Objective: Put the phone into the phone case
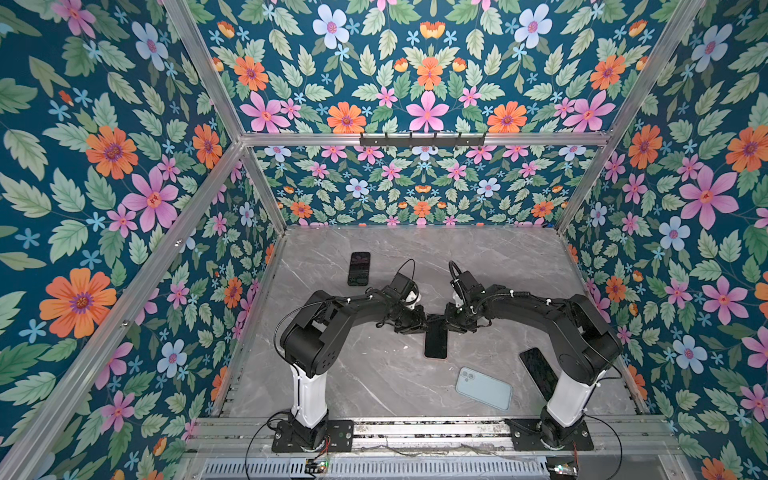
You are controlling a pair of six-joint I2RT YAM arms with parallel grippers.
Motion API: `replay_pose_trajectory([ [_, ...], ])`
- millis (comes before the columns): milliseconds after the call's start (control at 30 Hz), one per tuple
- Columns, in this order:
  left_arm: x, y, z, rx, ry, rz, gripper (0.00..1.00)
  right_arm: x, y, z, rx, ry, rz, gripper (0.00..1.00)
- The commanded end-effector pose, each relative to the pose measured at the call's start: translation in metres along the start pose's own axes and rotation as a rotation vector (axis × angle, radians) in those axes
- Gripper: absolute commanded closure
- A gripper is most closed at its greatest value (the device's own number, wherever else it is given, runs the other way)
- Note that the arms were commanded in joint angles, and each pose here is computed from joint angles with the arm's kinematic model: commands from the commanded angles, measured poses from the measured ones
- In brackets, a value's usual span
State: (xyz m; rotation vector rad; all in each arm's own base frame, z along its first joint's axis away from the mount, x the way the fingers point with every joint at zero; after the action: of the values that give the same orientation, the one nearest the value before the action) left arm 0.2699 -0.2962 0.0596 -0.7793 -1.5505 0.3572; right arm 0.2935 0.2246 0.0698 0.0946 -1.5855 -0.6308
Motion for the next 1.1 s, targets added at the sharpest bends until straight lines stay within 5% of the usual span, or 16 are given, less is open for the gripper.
replay_pose_trajectory([
  [0,-0.003,0.011,0.011,0.034,0.022,-0.082,0.74,0.008,0.007,0.006,-0.003,0.022,-0.03,0.84],
  [133,0.015,0.01,0.009,0.02,-0.012,-0.223,0.59,0.047,0.01,0.007,0.03,-0.082,-0.047,0.58],
  [400,0.033,-0.011,0.005,-0.008,-0.068,-0.415,0.37,0.089,-0.009,0.022,0.172,-0.259,-0.123,0.47],
  [700,0.008,-0.05,0.011,-0.045,-0.029,-0.483,0.13,0.113,-0.049,0.038,0.185,-0.402,-0.108,0.14],
  [867,-0.004,-0.053,0.02,-0.033,0.013,-0.571,0.01,0.113,-0.06,0.037,0.161,-0.433,-0.092,0.08],
  [1067,-0.013,-0.059,0.023,-0.03,0.031,-0.569,0.01,0.101,-0.066,0.035,0.141,-0.419,-0.075,0.07],
])
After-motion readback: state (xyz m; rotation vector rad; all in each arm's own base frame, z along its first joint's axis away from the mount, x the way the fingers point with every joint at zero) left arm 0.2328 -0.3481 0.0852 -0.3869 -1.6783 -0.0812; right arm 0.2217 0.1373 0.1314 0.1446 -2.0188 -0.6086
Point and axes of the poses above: each gripper's point midway between its finger pads, its own x axis back along the fingers, its own y axis along the line the jaws close on, z = x × y, the point moved 5 cm from there along x, back along the fingers, and after that the axes turned 9 degrees about -x, right-handed, at the moved point
